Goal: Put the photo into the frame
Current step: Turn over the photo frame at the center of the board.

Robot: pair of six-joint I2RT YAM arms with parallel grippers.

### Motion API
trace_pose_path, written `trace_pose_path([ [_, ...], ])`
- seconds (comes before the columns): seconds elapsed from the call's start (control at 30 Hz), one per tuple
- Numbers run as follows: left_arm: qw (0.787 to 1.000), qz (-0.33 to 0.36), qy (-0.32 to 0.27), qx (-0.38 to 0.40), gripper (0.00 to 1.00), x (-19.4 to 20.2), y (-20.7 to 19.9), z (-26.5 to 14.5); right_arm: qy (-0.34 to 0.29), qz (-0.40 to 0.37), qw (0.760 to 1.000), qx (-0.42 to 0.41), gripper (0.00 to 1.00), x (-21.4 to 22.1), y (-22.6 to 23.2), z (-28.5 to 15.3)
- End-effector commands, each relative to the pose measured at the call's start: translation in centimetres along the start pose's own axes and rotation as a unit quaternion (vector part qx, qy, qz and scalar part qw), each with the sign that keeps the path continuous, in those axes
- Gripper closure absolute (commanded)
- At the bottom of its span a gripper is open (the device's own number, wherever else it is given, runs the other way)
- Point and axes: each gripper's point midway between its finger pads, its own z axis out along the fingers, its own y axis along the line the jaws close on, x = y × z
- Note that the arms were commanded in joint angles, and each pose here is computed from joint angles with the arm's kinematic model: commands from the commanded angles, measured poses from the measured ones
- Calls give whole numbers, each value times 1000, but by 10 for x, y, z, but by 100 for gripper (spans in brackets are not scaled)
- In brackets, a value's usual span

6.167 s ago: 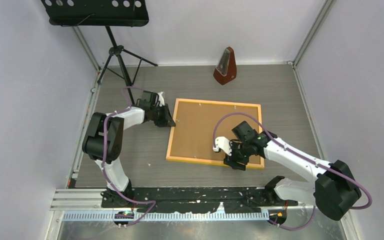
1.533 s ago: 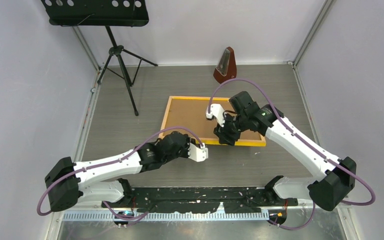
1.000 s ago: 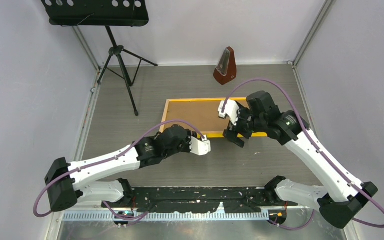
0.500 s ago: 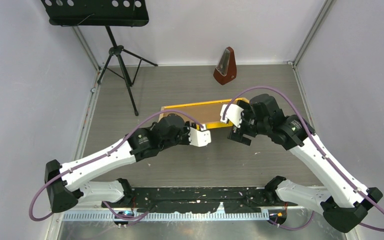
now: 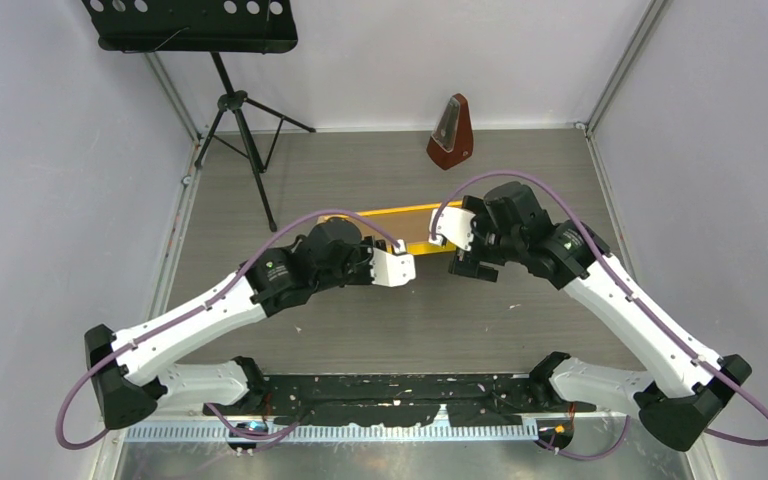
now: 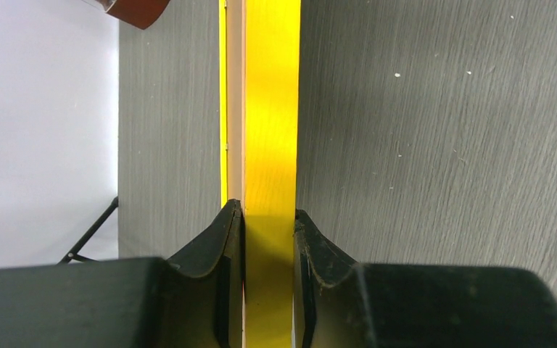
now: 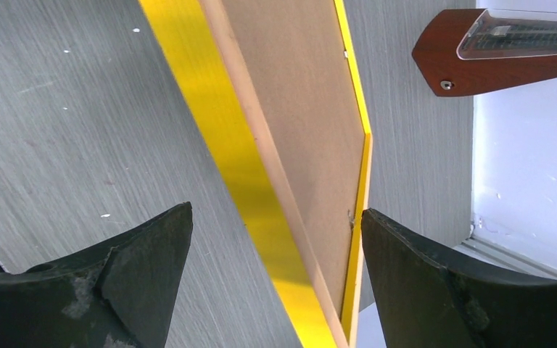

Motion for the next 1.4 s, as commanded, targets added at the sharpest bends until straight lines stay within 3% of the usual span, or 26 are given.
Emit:
trace_pose_path([
  [0.0,997,-17,-63,-32,100,-31,25,-26,-15,-21,999,48,8,-16,-27,-3],
  [0.2,997,-24,-69,-25,100,-32,24,-31,-5,-35,999,37,14,-20,-32,11],
  [0.37,996,-35,-74,-25,100,-32,27,-35,-2,-38,999,17,30,-20,-27,21],
  [0.63,995,-54,-82,-16,100,-31,34,-38,-29,-39,999,4,73,-31,-24,20],
  [0.67,995,-56,-83,-17,100,-30,36,-39,-33,-39,999,7,85,-34,-26,17],
  [0.77,994,-64,-81,-24,100,-28,43,-41,-41,-34,999,9,94,-40,-29,9],
  [0.8,994,-68,-81,-29,95,-28,47,-42,-50,-31,998,12,94,-45,-32,4],
  [0.93,990,-93,-88,-59,28,-27,66,-50,-62,-12,998,8,94,-56,-37,-7],
  [0.97,988,-102,-89,-69,16,-26,72,-52,-61,-9,998,4,94,-56,-36,-8],
  [1.03,984,-122,-92,-90,2,-25,84,-57,-66,3,998,0,94,-61,-37,-14],
  [1.37,939,-258,-135,-185,0,-20,150,-111,-81,99,992,-4,94,-85,-52,-39],
])
